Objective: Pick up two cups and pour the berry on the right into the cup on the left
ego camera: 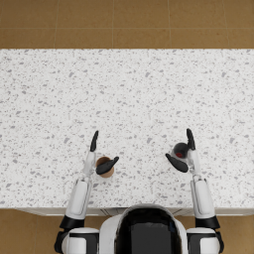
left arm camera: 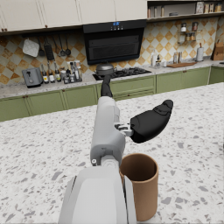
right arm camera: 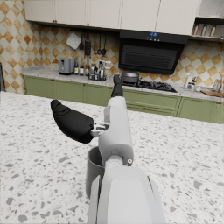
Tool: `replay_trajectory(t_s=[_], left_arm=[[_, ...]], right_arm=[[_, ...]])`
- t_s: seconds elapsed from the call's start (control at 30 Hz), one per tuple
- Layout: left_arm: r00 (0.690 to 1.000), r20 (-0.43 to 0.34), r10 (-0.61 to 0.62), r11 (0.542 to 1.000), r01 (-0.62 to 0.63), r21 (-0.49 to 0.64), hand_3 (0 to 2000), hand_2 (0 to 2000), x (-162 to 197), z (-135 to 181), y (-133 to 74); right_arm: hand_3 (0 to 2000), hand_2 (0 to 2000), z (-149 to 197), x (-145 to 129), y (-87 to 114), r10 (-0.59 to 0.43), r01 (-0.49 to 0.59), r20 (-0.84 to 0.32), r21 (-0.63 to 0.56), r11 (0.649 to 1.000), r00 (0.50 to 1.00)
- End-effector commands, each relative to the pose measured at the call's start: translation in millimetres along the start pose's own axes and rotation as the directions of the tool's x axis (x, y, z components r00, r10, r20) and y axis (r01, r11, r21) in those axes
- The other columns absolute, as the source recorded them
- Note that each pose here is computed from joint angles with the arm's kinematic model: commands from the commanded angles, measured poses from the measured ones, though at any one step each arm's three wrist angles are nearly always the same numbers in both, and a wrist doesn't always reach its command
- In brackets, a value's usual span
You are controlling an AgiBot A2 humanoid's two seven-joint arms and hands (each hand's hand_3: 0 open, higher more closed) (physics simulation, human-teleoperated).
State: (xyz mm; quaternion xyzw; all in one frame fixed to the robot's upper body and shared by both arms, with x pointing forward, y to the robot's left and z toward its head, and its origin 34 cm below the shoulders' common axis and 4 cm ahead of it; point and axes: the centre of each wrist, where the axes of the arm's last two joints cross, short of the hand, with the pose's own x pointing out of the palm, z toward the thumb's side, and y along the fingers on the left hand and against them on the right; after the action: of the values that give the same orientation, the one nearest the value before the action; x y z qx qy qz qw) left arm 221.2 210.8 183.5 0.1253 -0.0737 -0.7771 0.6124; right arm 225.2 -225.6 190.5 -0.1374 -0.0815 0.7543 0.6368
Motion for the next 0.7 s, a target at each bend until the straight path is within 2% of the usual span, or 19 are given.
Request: replay_trajectory(t_s=[0.03,0.17,0.53,0.7], left_arm=[[0.999,-0.03,0.014,1.0,-0.015,-0.022,0,0,-6,-2,-10],[0.998,-0.069,0.008,0.998,-0.012,-0.069,0,0,-6,-8,-28],[0.996,-0.089,-0.023,0.975,0.003,-0.222,0,0,-6,-27,-71],[0.997,-0.078,-0.022,0.959,-0.001,-0.285,0,0,-5,-41,-80]], right_arm=[[0,0,0,-18,10,-0.068,0.068,-0.046,0.011,0.998,0.997],[0,0,-2,-20,19,-0.084,0.087,-0.088,0.025,0.996,0.993],[0,0,-32,-14,47,-0.073,0.086,-0.084,0.174,0.981,0.994],[0,0,-43,-15,54,-0.081,0.096,-0.078,0.221,0.971,0.994]])
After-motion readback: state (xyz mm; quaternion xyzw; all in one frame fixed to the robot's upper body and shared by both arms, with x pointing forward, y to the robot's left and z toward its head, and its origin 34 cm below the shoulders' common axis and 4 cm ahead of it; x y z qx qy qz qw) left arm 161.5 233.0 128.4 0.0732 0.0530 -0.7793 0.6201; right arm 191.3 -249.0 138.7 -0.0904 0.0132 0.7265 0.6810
